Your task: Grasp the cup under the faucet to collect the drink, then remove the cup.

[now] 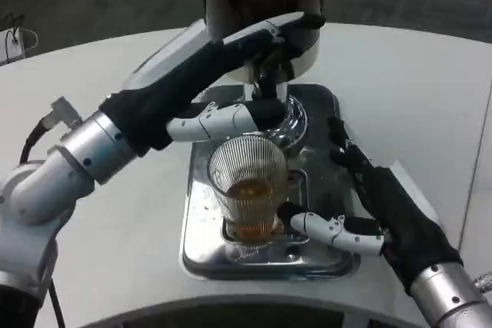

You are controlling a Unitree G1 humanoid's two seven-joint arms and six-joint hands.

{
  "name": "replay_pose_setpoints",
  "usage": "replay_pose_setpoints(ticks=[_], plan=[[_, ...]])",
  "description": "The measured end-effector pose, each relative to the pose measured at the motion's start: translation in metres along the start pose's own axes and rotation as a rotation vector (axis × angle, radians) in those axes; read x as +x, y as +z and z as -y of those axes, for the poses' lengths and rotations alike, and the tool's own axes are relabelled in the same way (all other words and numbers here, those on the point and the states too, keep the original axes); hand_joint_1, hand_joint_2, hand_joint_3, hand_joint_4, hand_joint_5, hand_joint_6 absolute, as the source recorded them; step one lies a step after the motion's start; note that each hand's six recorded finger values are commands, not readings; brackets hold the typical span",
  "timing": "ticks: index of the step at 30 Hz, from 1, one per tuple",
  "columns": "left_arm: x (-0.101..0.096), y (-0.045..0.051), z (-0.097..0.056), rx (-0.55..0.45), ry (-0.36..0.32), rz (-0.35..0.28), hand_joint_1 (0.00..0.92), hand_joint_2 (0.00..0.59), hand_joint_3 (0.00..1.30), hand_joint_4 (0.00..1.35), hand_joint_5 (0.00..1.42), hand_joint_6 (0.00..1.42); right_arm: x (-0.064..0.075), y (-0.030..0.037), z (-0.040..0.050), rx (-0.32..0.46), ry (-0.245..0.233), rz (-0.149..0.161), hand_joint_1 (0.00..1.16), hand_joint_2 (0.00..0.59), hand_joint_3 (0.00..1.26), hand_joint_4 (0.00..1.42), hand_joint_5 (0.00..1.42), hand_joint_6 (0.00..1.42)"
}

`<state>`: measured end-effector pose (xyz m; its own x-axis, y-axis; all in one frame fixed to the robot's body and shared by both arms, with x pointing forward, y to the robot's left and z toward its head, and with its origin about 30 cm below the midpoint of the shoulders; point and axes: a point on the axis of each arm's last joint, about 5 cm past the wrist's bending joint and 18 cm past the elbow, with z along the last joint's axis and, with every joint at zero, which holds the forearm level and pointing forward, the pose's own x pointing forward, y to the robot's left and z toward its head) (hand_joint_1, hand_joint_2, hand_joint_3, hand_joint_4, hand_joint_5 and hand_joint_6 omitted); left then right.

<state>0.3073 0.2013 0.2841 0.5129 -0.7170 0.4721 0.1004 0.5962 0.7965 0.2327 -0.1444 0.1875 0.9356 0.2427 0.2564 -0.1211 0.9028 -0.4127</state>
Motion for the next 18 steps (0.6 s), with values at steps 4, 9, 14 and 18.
replay_pose_setpoints(ticks=[4,9,14,18], plan=[[-0.010,-0.0010,-0.002,-0.004,0.055,-0.019,0.000,0.086,0.17,0.10,0.19,0.29,0.000,0.0002,-0.0008,0.002,0.005,0.002,0.80,0.210,0.00,0.00,0.05,0.08],[-0.029,-0.0011,-0.007,-0.009,0.121,-0.055,0.000,0.086,0.18,0.11,0.20,0.29,0.000,0.0003,-0.0010,0.004,0.007,0.004,0.79,0.207,0.00,0.00,0.06,0.09],[-0.050,0.0005,-0.013,0.008,0.161,-0.121,0.000,0.086,0.18,0.12,0.20,0.29,0.000,0.0004,-0.0020,0.011,0.013,0.007,0.79,0.209,0.00,0.00,0.06,0.09],[-0.064,-0.0011,-0.011,-0.002,0.160,-0.186,0.000,0.087,0.18,0.12,0.21,0.29,0.000,0.0007,-0.0033,0.016,0.020,0.014,0.79,0.212,0.00,0.00,0.07,0.09]])
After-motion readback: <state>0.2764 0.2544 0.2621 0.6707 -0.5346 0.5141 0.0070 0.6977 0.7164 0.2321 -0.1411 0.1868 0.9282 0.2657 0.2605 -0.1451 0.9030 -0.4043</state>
